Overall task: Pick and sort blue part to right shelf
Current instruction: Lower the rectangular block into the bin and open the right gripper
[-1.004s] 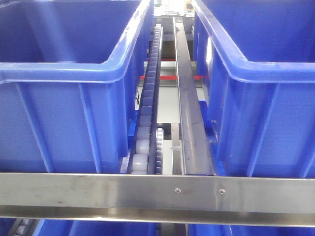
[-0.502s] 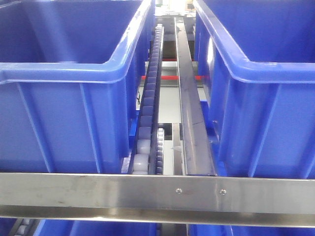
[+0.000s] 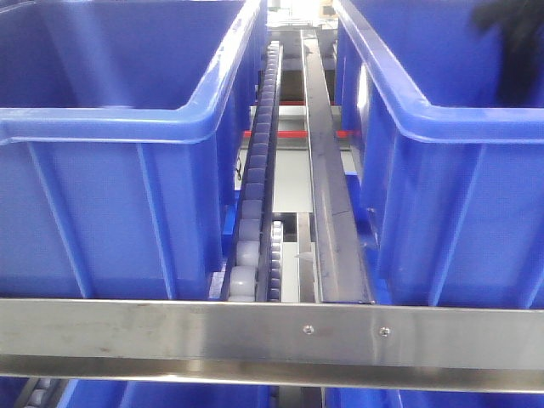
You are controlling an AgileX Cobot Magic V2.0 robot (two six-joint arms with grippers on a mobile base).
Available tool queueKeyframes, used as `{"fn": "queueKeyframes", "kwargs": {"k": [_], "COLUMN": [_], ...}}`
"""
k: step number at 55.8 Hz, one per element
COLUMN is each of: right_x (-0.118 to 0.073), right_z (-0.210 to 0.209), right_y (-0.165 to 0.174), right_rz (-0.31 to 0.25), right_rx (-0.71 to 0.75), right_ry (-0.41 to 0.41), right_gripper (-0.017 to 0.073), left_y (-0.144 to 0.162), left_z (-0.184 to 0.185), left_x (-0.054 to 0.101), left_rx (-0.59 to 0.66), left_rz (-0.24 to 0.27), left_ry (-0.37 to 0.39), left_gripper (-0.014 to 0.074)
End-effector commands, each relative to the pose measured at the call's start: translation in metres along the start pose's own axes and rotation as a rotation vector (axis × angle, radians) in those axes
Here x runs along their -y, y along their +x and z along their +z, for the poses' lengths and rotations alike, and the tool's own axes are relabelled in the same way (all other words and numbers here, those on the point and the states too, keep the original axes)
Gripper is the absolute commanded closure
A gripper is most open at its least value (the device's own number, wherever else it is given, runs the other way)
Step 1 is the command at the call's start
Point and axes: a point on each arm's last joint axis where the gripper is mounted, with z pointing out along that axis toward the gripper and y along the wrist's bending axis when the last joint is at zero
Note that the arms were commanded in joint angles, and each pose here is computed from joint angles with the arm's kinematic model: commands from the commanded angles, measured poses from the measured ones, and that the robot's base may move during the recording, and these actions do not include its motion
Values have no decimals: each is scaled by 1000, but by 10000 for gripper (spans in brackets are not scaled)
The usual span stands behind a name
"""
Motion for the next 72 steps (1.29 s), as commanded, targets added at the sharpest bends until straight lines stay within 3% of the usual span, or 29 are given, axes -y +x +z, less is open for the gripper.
{"fn": "queueKeyframes", "kwargs": {"k": [1, 8, 15, 18, 36, 45, 56, 63, 72], "right_x": [4, 3, 4, 6, 14, 19, 26, 31, 37], "right_z": [-12, -6, -12, -14, -55, -77, -98, -113, -129], "right_y": [-15, -17, -18, -18, -8, 29, 86, 117, 154], "right_rz": [-12, -15, -18, -23, -22, -48, -60, -62, -52], "right_rx": [60, 61, 92, 96, 236, 382, 531, 637, 743], "right_ry": [15, 13, 15, 25, 23, -8, -37, -46, -55], "right_gripper": [405, 298, -3, -88, -55, -54, -43, 98, 403], "left_y": [-15, -13, -12, -12, -12, -10, 3, 10, 18], "left_z": [-4, -4, -4, -4, -4, -8, -17, -27, -37], "left_x": [0, 0, 0, 0, 0, 0, -5, -7, -7], "left_rx": [97, 71, 54, 54, 56, 68, 94, 142, 179], "left_rz": [-6, -6, -6, -6, -6, -44, 1, -3, -5], "left_ry": [4, 4, 4, 4, 4, -2, -52, -77, -90], "left_gripper": [470, 470, 470, 470, 470, 470, 470, 470, 470]}}
